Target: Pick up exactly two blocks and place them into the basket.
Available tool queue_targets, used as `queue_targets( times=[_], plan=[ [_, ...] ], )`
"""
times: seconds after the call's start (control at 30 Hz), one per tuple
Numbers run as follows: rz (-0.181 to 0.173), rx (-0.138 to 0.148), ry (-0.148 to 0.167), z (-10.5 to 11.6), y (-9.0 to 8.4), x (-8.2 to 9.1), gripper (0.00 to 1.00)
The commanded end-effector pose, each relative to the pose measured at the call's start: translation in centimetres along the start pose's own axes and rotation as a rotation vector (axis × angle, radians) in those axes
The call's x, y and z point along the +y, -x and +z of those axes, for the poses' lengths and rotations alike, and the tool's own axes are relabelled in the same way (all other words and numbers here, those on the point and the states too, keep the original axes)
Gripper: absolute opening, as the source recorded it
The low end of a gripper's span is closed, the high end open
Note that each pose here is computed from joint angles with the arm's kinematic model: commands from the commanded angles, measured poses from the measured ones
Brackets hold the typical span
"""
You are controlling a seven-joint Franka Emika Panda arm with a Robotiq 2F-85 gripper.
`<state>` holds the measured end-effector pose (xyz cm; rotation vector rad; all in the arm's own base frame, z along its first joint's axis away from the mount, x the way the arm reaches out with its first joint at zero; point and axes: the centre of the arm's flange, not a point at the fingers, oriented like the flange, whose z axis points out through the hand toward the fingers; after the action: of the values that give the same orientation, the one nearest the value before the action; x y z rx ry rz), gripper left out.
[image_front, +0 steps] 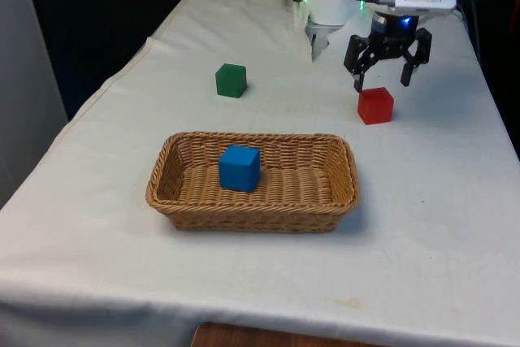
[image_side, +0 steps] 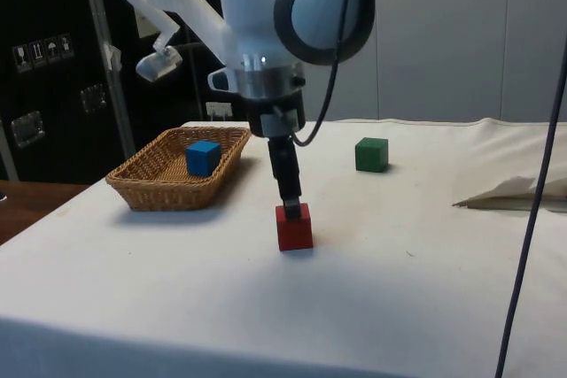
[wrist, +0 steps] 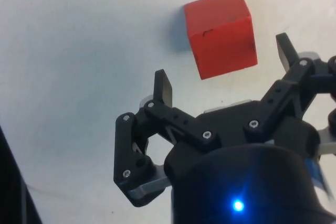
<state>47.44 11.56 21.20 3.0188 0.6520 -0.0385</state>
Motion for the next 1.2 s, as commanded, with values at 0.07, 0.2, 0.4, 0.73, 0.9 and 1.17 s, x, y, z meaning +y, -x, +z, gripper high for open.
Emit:
queue_targets(
  times=[0.07,0.2,0.4,0.73,0.9,1.17],
  plan=[
    [-0.003,0.015,0.005,0.4,0.0,-0.1,1.00],
    [-0.007,0.019,0.019,1.5,-0.1,-0.3,1.00],
    [-0.011,0.023,0.036,2.7,-0.1,-0.4,1.00],
    [-0.018,0.020,0.057,3.8,0.0,-0.5,1.00],
    [-0.020,0.015,0.059,3.9,0.1,-0.6,0.91],
    [-0.020,0.014,0.060,3.9,0.0,-0.5,0.02]
  ],
)
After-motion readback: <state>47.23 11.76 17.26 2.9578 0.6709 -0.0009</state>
